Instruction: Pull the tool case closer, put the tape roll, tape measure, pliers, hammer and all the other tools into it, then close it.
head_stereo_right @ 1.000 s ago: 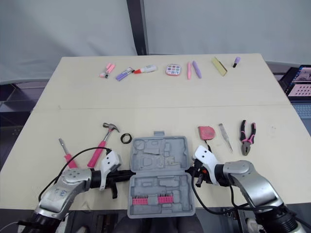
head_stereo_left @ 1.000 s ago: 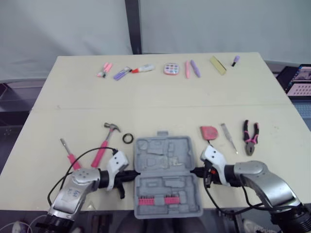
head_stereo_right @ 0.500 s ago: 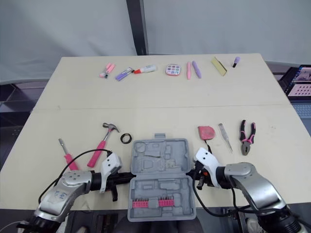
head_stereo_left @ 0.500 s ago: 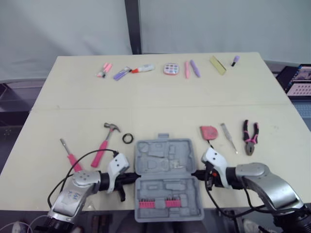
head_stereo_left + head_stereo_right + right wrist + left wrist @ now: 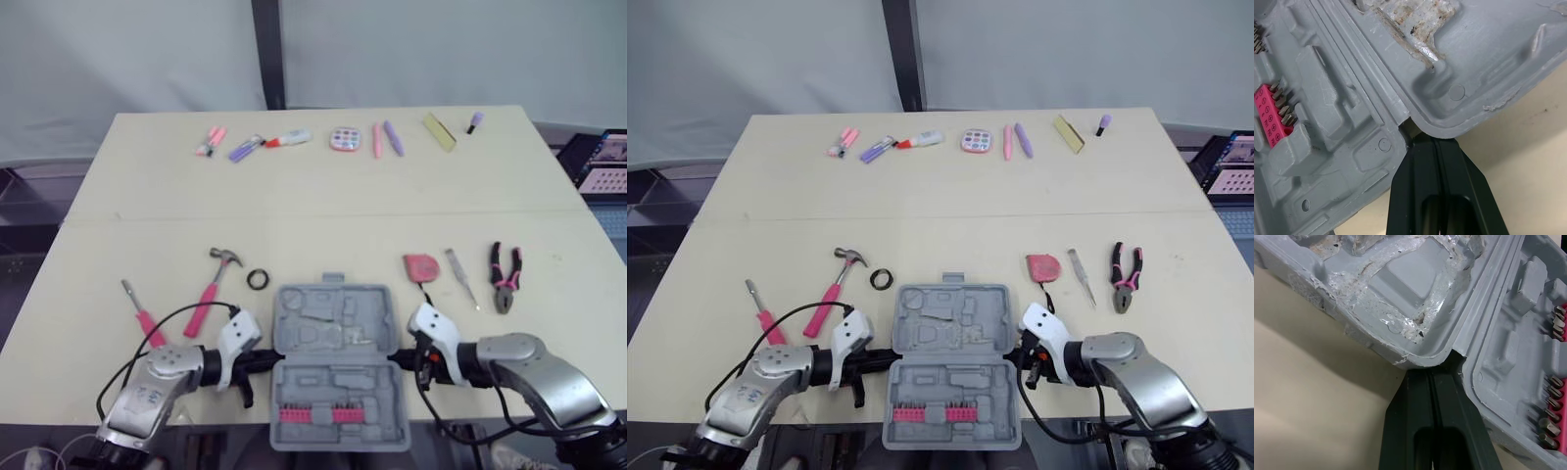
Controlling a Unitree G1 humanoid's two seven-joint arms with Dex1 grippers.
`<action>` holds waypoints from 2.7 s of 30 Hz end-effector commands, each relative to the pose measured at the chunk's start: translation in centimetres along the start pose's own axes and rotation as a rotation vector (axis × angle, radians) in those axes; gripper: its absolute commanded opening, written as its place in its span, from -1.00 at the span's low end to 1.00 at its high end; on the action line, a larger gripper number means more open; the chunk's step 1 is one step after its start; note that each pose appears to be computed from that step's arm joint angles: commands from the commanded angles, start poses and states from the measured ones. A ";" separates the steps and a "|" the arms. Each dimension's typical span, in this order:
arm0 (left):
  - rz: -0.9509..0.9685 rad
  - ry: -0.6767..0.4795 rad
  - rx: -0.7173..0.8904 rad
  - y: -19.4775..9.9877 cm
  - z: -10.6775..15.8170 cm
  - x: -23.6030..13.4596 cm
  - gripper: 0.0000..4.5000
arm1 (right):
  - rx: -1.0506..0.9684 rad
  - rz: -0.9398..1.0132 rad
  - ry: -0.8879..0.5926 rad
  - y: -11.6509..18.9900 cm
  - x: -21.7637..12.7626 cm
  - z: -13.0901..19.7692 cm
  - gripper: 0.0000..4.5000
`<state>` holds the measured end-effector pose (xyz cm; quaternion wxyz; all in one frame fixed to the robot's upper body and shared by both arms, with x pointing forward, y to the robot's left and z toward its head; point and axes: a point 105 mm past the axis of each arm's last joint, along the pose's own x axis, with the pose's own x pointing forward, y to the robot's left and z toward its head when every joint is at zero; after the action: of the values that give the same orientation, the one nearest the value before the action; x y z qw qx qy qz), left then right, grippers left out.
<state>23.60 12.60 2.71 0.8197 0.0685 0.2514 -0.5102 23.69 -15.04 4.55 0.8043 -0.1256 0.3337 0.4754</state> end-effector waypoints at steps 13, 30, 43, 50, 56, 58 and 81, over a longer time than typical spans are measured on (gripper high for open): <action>0.043 -0.008 0.009 1.1 0.2 -0.6 -1.00 | -0.010 -0.037 0.007 -0.8 -0.2 -0.2 -0.99; 0.032 -0.049 -0.037 0.9 0.5 -4.0 -1.00 | -0.026 -0.107 0.014 -2.5 -3.5 -0.6 -0.99; 0.118 -0.252 0.088 -0.2 3.3 -10.4 -1.00 | -0.101 -0.201 -0.167 -2.8 -8.3 0.9 -0.99; 0.161 -0.231 0.102 -0.6 2.0 -11.9 -1.00 | -0.076 -0.237 -0.237 -2.7 -9.2 0.3 -0.99; 0.207 -0.204 0.066 -0.9 0.3 -13.5 -0.43 | -0.012 -0.150 -0.269 -1.3 -9.8 -0.4 -0.76; 0.212 -0.209 0.062 -0.9 0.2 -13.7 0.01 | -0.002 -0.141 -0.277 -1.2 -10.0 -0.4 -0.40; 0.227 -0.209 0.064 -0.9 -1.2 -14.2 1.00 | -0.051 -0.146 -0.288 -1.1 -10.5 -0.7 0.98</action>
<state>17.69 23.77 8.36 0.8898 0.0661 0.1457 -0.4274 20.92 -22.62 10.01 0.8707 -0.0863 0.2045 0.4389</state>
